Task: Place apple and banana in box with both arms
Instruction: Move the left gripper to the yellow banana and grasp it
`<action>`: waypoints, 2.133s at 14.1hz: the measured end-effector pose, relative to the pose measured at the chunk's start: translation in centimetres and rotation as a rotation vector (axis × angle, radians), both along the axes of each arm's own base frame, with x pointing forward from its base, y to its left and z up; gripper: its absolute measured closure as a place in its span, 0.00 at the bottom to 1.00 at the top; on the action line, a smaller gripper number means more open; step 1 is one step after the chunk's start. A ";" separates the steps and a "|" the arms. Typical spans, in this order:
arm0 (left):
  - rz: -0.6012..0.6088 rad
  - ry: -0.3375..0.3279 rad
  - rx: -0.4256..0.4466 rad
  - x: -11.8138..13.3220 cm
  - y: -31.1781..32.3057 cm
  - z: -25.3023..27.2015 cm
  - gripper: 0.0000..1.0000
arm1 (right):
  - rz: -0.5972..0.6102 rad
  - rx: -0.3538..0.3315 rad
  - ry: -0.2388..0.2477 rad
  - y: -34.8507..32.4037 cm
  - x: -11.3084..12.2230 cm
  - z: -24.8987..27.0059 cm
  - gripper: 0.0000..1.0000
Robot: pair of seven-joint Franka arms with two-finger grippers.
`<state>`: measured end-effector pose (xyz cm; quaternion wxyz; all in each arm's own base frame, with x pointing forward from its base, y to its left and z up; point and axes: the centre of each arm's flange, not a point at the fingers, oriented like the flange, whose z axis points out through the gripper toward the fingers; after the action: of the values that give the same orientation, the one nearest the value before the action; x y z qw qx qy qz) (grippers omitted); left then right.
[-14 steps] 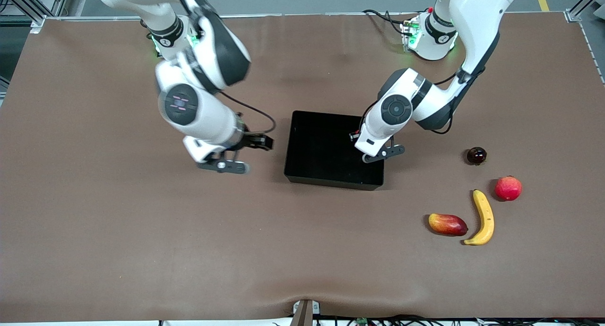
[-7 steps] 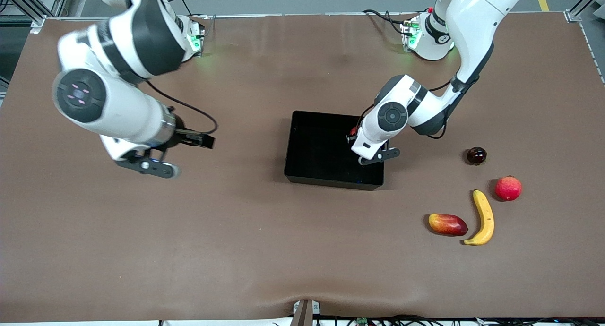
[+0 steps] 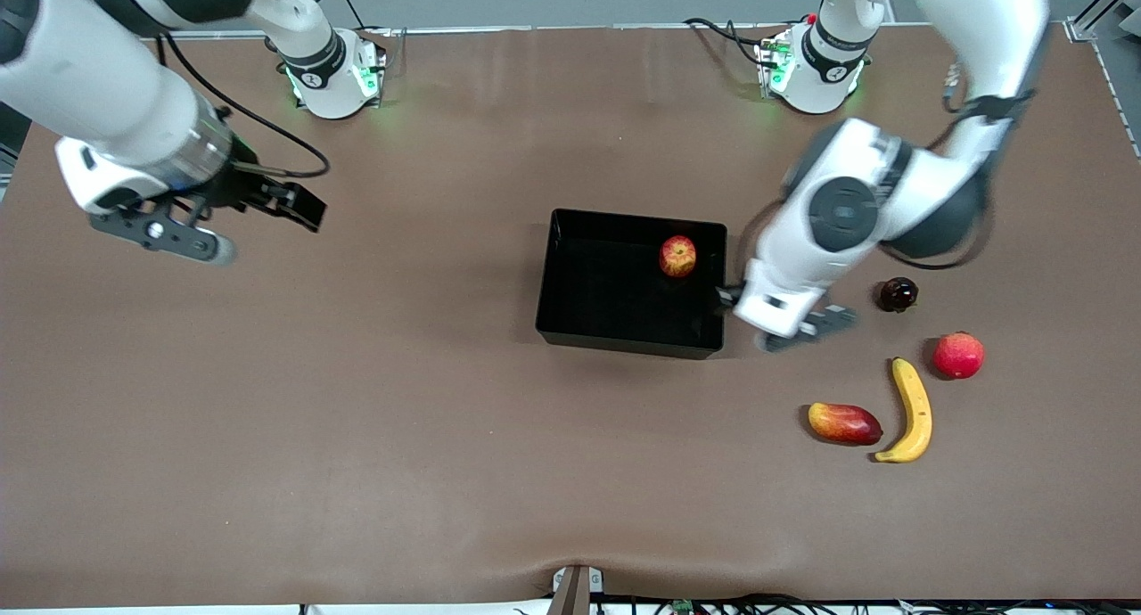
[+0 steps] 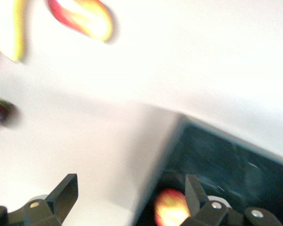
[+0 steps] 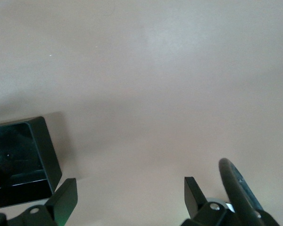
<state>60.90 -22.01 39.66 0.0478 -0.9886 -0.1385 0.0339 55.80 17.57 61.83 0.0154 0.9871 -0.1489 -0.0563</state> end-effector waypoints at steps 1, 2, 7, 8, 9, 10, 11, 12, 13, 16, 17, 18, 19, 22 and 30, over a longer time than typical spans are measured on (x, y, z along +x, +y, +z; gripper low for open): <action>-0.022 0.004 0.024 1.3 3.6 -0.8 0.00 | -0.013 -0.001 -0.002 -1.0 -0.1 0.1 0.00; -0.049 0.010 0.034 2.7 7.4 -2.2 0.00 | -0.025 0.002 -0.003 -2.1 0.1 0.2 0.00; -0.182 0.000 -0.006 6.2 20.6 -8.1 0.00 | 0.051 0.052 -0.032 -9.8 0.9 1.6 0.00; -0.213 -0.011 0.008 6.5 22.3 -8.9 0.00 | 0.072 0.057 -0.039 -11.5 0.7 2.0 0.00; -0.248 -0.029 0.023 6.8 23.7 -9.9 0.00 | 0.086 0.061 -0.045 -12.7 0.2 2.5 0.00; -0.292 -0.057 0.027 7.3 24.6 -11.0 0.03 | 0.094 0.064 -0.053 -13.3 -0.3 3.1 0.00; -0.339 -0.089 0.016 7.7 25.0 -12.2 0.04 | 0.099 0.065 -0.061 -13.7 -0.9 3.6 0.00; -0.381 -0.115 0.001 8.1 25.3 -13.6 0.12 | 0.107 0.066 -0.066 -14.2 -1.5 4.0 0.00; -0.410 -0.133 -0.012 8.4 25.7 -15.0 0.19 | 0.124 0.069 -0.068 -14.6 -2.0 4.3 0.00; -0.435 -0.146 -0.030 9.2 27.9 -18.4 0.24 | 0.165 0.075 -0.064 -15.6 -3.4 4.3 0.00; -0.437 -0.150 -0.027 9.4 28.7 -19.1 0.28 | 0.179 0.076 -0.065 -15.5 -3.7 4.3 0.00; -0.435 -0.152 -0.025 9.4 29.4 -19.7 0.28 | 0.196 0.077 -0.067 -15.5 -3.8 4.4 0.00; -0.434 -0.153 -0.026 9.4 29.8 -20.2 0.37 | 0.213 0.079 -0.069 -15.6 -3.8 4.3 0.00; -0.434 -0.161 -0.029 9.5 29.7 -20.6 0.67 | 0.237 0.081 -0.072 -16.8 -3.6 4.1 0.00; -0.475 -0.131 -0.001 9.8 25.3 -8.8 0.66 | 0.291 0.084 -0.072 -17.6 -3.6 4.0 0.00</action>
<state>70.74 3.27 30.85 0.0449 -0.9935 0.0952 -0.0424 52.18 -0.05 65.81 -0.0232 0.9994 -0.0023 -0.0244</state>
